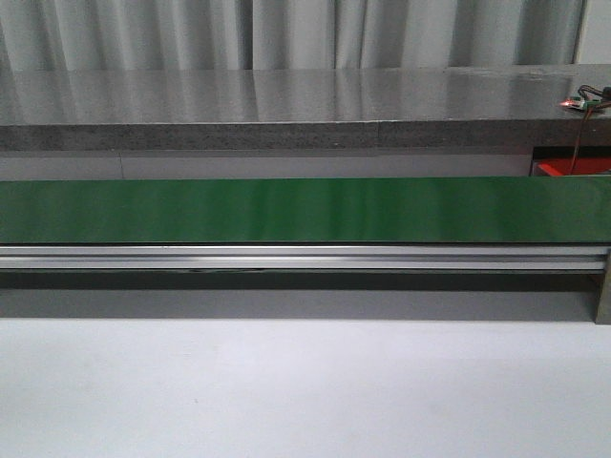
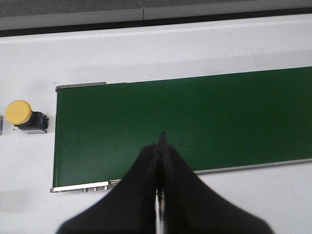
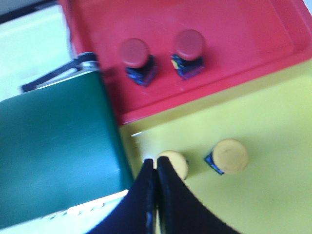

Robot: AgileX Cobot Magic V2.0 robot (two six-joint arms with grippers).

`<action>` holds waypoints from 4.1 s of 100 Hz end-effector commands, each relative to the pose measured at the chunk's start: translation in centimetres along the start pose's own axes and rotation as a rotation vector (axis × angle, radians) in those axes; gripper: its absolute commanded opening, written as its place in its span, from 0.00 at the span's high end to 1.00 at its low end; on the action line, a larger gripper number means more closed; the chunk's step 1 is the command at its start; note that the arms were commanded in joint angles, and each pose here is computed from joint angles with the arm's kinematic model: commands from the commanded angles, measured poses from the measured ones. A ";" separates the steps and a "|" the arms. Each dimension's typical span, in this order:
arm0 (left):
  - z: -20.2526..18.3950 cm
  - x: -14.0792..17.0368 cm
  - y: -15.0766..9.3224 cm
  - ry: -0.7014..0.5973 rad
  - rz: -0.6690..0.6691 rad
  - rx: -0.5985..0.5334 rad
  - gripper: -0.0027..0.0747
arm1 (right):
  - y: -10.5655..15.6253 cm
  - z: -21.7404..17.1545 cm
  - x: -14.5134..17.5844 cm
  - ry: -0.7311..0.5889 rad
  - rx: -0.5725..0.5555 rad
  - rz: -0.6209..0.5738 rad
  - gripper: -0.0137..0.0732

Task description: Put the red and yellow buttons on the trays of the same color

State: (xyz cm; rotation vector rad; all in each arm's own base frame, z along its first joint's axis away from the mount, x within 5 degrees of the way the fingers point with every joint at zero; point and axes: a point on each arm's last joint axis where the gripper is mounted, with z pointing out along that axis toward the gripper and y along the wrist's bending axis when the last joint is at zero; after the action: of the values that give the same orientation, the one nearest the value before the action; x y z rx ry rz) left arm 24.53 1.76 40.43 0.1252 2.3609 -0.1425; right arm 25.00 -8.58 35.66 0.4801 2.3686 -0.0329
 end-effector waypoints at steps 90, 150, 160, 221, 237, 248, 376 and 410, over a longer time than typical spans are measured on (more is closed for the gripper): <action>-1.5 -0.1 0.9 -0.017 -0.072 -0.152 0.99 | 6.7 -5.3 5.5 -0.046 -0.278 -0.257 0.93; -1.8 1.8 9.5 0.015 -0.408 -0.401 0.76 | 6.7 -5.3 5.5 -0.048 -0.278 -0.257 0.93; -0.8 2.1 10.9 0.049 -0.439 -0.413 0.49 | 6.7 -5.3 5.5 -0.048 -0.278 -0.256 0.93; 7.2 4.2 17.5 0.241 -0.375 -0.426 0.26 | 6.7 -5.3 5.5 -0.048 -0.278 -0.256 0.93; 7.5 5.3 19.7 0.256 -0.404 -0.452 0.26 | 6.7 -5.3 5.5 -0.048 -0.278 -0.256 0.93; 7.8 5.8 20.9 0.270 -0.388 -0.457 0.26 | 6.7 -5.3 5.5 -0.048 -0.278 -0.256 0.93; 14.8 7.3 25.0 0.259 -0.414 -0.408 0.48 | 6.7 -5.3 5.5 -0.048 -0.278 -0.256 0.93; 14.8 7.2 25.1 0.250 -0.414 -0.410 0.81 | 6.7 -5.3 5.5 -0.048 -0.278 -0.256 0.93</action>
State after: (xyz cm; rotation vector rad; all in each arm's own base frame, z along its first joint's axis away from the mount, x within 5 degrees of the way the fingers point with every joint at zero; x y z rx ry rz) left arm 32.46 24.85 20.06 -0.5972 2.6959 0.1170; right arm 20.37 0.26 35.35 0.0483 2.4106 0.1631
